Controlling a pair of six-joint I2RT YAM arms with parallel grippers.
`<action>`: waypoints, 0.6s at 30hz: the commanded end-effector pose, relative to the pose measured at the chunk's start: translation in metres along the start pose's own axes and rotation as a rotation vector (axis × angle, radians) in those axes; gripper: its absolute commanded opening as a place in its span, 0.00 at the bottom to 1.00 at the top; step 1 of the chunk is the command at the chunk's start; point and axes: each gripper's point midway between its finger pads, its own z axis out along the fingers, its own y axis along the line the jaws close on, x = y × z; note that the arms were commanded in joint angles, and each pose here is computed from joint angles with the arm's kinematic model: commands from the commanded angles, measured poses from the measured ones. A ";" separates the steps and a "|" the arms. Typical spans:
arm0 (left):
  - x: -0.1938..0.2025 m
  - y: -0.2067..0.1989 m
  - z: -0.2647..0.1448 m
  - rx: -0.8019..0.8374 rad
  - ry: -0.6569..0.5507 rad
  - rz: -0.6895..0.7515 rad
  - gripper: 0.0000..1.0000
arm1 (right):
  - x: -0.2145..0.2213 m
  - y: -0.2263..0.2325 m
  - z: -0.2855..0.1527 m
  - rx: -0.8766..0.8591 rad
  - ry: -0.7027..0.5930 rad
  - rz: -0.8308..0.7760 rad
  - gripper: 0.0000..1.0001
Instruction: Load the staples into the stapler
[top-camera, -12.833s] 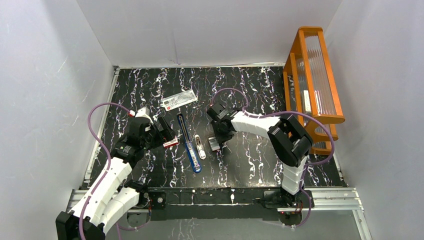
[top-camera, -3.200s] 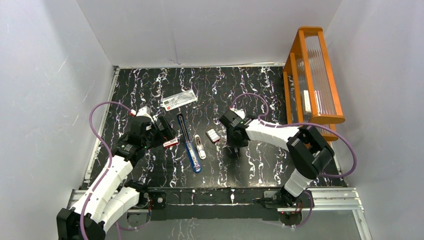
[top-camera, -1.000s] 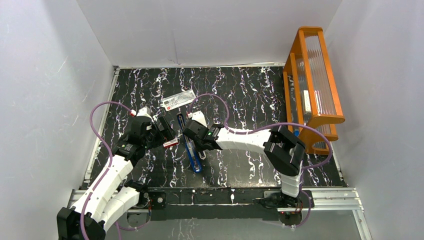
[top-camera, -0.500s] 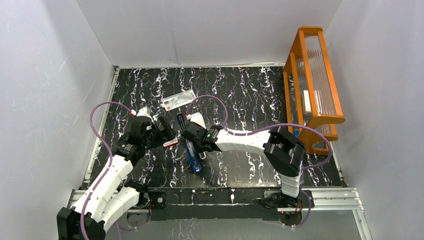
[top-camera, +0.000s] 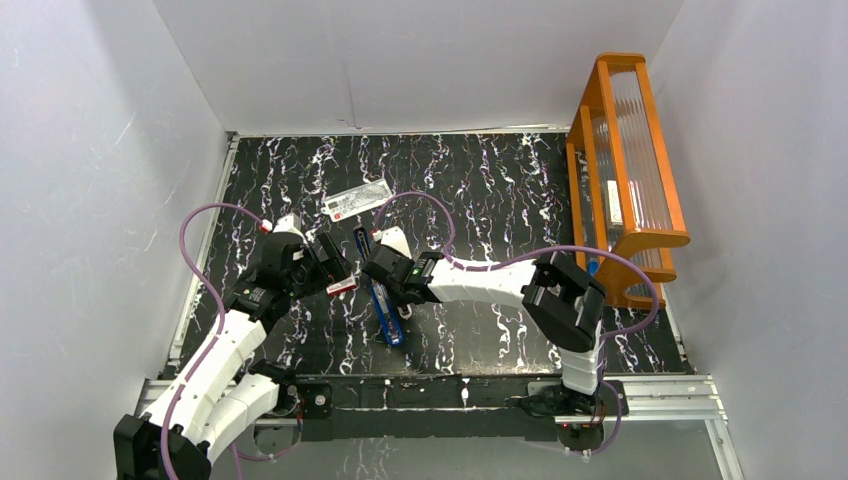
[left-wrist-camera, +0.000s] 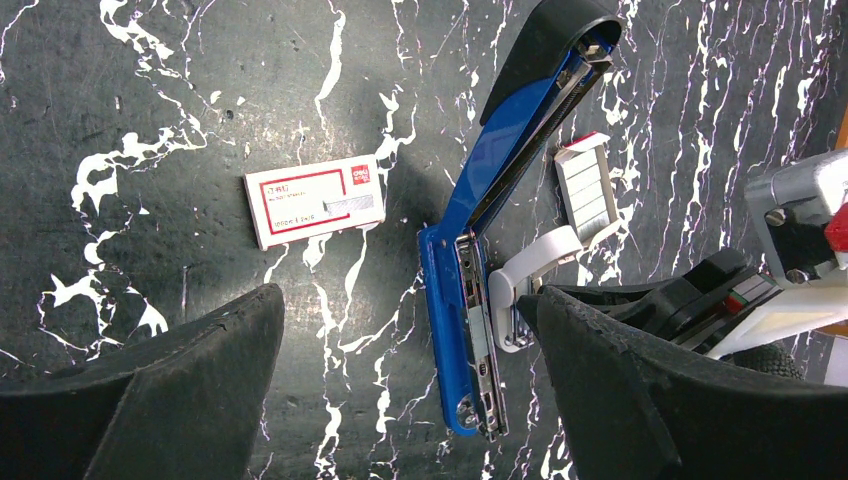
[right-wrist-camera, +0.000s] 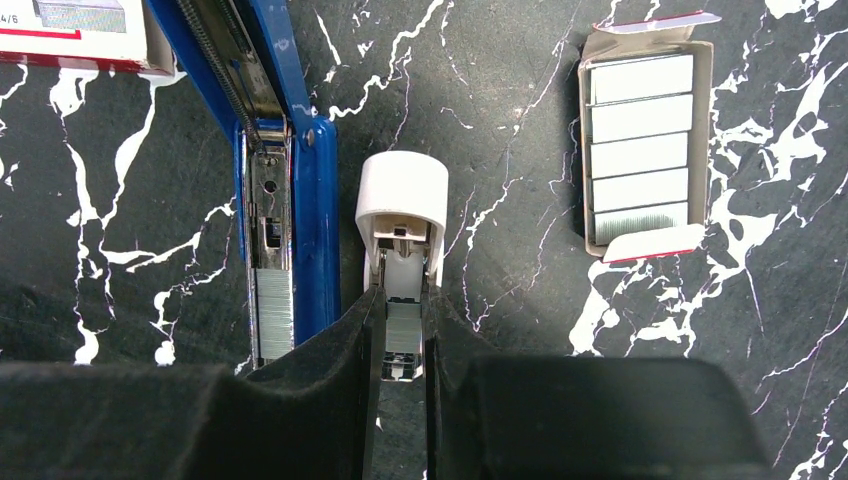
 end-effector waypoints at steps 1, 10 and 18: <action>0.002 0.005 0.000 -0.024 0.005 0.000 0.94 | -0.018 0.011 -0.004 -0.027 -0.057 0.028 0.26; 0.001 0.004 0.000 -0.022 0.003 0.000 0.94 | -0.018 0.012 -0.003 -0.031 -0.056 0.029 0.26; 0.001 0.003 0.000 -0.020 0.003 0.001 0.94 | -0.015 0.008 -0.001 -0.011 -0.049 0.020 0.26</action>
